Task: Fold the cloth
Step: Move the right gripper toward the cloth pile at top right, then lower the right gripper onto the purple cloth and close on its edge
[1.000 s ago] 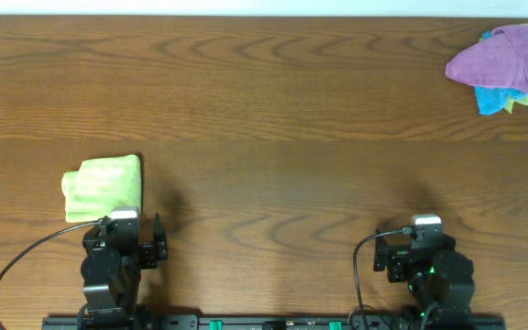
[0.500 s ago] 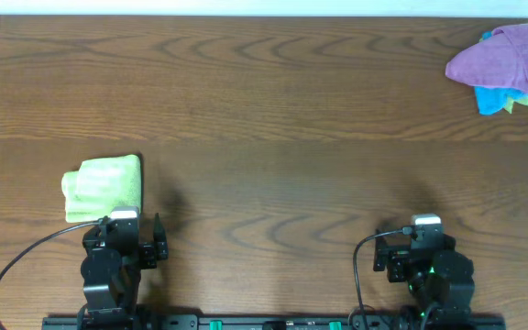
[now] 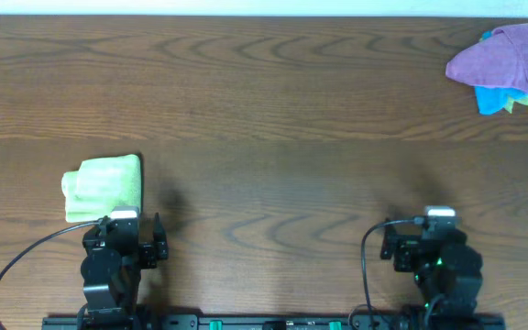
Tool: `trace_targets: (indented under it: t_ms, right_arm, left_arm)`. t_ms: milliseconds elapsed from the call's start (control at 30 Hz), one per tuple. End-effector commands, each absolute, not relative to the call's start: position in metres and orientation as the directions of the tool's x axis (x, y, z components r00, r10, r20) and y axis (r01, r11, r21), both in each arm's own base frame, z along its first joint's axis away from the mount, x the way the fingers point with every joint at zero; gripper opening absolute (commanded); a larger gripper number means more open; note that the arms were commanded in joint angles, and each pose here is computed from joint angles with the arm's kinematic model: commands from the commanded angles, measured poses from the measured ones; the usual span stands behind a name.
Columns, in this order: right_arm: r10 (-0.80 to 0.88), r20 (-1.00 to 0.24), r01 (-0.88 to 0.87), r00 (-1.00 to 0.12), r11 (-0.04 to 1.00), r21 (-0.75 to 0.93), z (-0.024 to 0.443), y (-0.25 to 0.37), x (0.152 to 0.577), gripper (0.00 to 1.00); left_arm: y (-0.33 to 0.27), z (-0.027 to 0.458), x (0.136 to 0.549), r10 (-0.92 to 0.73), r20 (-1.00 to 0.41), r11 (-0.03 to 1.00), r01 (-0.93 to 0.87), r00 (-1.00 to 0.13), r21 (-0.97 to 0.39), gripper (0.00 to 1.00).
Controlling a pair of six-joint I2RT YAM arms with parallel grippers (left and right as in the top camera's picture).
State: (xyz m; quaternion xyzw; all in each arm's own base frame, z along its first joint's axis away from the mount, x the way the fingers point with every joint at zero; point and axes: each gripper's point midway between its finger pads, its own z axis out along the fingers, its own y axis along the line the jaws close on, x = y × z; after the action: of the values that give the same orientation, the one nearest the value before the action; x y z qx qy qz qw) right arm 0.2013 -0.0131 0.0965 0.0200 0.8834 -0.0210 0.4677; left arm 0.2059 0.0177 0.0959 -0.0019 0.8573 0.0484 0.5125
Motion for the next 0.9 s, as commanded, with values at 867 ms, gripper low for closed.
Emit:
trace_targets:
  t_ms: [867]
  right_arm:
    - [0.326, -0.705, 0.386, -0.630, 0.919, 0.081, 0.230, -0.135, 0.343, 0.99]
  left_arm:
    - [0.016, 0.093, 0.206, 0.069, -0.876, 0.995, -0.035, -0.477, 0.097, 0.95]
